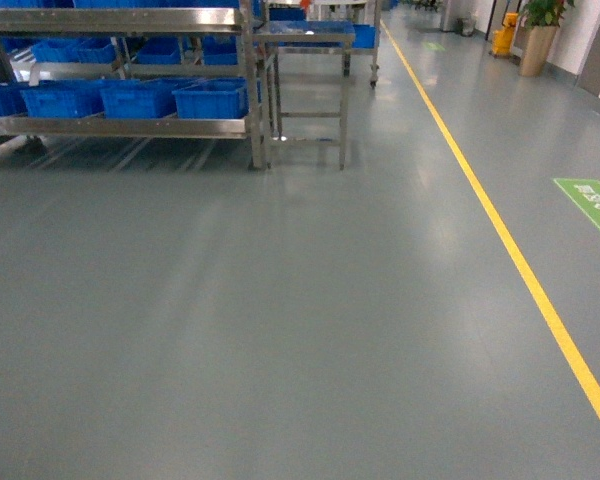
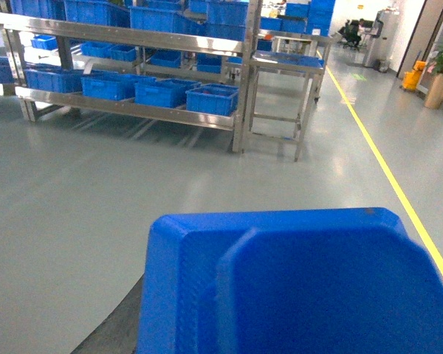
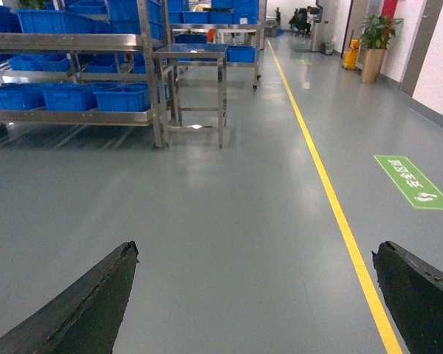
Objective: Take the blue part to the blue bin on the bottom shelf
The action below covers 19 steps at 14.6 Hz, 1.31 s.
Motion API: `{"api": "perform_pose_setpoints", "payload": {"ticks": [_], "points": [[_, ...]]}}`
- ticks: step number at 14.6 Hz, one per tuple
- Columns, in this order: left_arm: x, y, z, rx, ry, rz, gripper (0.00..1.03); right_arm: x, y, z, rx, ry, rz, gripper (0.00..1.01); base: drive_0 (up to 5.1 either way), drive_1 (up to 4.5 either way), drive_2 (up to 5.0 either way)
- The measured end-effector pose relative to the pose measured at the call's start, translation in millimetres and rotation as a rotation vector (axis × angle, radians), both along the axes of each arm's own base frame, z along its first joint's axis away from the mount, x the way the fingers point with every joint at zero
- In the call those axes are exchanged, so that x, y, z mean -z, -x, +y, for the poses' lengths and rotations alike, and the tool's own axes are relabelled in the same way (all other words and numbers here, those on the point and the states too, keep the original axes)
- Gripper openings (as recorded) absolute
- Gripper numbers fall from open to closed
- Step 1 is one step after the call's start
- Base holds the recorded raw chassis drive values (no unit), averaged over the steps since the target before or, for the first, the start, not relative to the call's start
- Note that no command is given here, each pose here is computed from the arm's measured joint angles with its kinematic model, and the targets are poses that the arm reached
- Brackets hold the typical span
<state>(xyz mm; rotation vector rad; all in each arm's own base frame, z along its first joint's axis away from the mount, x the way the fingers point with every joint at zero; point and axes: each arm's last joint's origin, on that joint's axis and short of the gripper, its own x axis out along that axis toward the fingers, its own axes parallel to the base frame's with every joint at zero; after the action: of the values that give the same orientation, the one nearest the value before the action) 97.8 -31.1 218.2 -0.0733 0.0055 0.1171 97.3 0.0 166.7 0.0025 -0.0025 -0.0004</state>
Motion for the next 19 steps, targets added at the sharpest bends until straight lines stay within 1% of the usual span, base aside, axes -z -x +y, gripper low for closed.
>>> {"api": "perform_pose_setpoints", "payload": {"ticks": [19], "points": [[0.4, -0.2, -0.1, -0.001, -0.002, 0.004, 0.44, 0.1, 0.0, 0.0, 0.0, 0.0, 0.001, 0.98, 0.0, 4.31, -4.4]]}}
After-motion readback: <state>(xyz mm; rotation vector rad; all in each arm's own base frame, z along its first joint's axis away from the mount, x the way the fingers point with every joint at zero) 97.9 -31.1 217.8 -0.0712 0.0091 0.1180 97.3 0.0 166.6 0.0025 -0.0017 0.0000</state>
